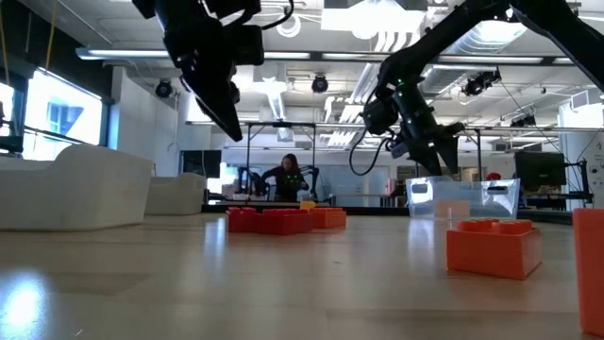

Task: Sort & place blocks by color
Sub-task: Put the red game piece into the white bin

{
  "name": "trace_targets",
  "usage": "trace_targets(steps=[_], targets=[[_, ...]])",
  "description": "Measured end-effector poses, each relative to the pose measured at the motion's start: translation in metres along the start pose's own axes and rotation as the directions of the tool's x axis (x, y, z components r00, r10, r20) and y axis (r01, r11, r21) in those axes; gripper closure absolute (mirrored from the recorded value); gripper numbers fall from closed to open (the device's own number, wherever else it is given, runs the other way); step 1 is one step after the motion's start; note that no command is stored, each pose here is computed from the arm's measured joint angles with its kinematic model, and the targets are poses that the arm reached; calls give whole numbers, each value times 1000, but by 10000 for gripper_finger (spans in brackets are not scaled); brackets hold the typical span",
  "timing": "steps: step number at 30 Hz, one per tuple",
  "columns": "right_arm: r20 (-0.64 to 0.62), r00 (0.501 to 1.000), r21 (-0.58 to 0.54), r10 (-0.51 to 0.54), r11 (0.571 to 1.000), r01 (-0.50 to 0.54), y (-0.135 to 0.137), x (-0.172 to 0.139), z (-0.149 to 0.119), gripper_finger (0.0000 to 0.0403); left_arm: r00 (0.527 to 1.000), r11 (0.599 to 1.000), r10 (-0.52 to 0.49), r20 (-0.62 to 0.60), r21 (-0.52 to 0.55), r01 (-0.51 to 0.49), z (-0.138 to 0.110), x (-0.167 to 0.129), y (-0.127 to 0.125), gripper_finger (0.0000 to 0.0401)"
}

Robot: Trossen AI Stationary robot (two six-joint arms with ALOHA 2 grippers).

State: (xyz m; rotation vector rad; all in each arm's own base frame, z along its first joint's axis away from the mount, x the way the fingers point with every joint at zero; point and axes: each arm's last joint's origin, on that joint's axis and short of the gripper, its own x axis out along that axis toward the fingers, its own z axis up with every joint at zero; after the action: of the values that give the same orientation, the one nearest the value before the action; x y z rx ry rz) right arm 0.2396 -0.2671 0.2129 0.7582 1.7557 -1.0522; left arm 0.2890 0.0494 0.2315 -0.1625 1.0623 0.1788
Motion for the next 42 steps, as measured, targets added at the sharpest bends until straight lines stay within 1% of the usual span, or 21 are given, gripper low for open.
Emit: trace_targets(steps=[3,6,8,12,17,24,27,29,31,34,39,42], targets=[[-20,999,-15,-34,999,34,0,-1,-3,184,1000,991,0,-2,130,0,0,0,0,192],[-22,996,-35,-87,996,86,2,-2,-7,183,1000,963,0,-2,270,1,0,0,0,192],[-12,994,-46,-108,993,107,3,-5,-10,183,1000,935,0,-3,356,1,0,0,0,192],[35,994,-43,-99,994,100,2,-17,-18,183,1000,879,0,-1,478,1,0,0,0,192],[124,990,-21,-71,997,74,1,-36,-32,183,1000,783,0,-6,621,4,0,2,-1,192],[236,971,-8,-28,999,31,11,-64,-61,183,999,689,2,-48,724,34,-1,16,-1,192],[286,958,-21,-8,1000,15,21,-75,-74,183,999,660,-3,-32,751,26,2,23,-3,192],[323,946,-39,7,999,6,28,-80,-82,183,1000,634,-9,-11,773,14,5,29,-6,192],[354,935,-65,23,998,0,36,-85,-88,183,1000,611,-11,-17,792,20,5,35,-8,192],[390,920,-99,44,995,-6,46,-89,-95,183,1000,582,-16,-26,813,31,5,43,-12,192],[413,908,-153,65,988,-1,62,-93,-106,183,997,562,-17,-80,823,76,0,56,-17,192],[430,900,-177,78,984,-1,70,-95,-111,183,994,538,-16,-104,838,96,-2,65,-19,192]])
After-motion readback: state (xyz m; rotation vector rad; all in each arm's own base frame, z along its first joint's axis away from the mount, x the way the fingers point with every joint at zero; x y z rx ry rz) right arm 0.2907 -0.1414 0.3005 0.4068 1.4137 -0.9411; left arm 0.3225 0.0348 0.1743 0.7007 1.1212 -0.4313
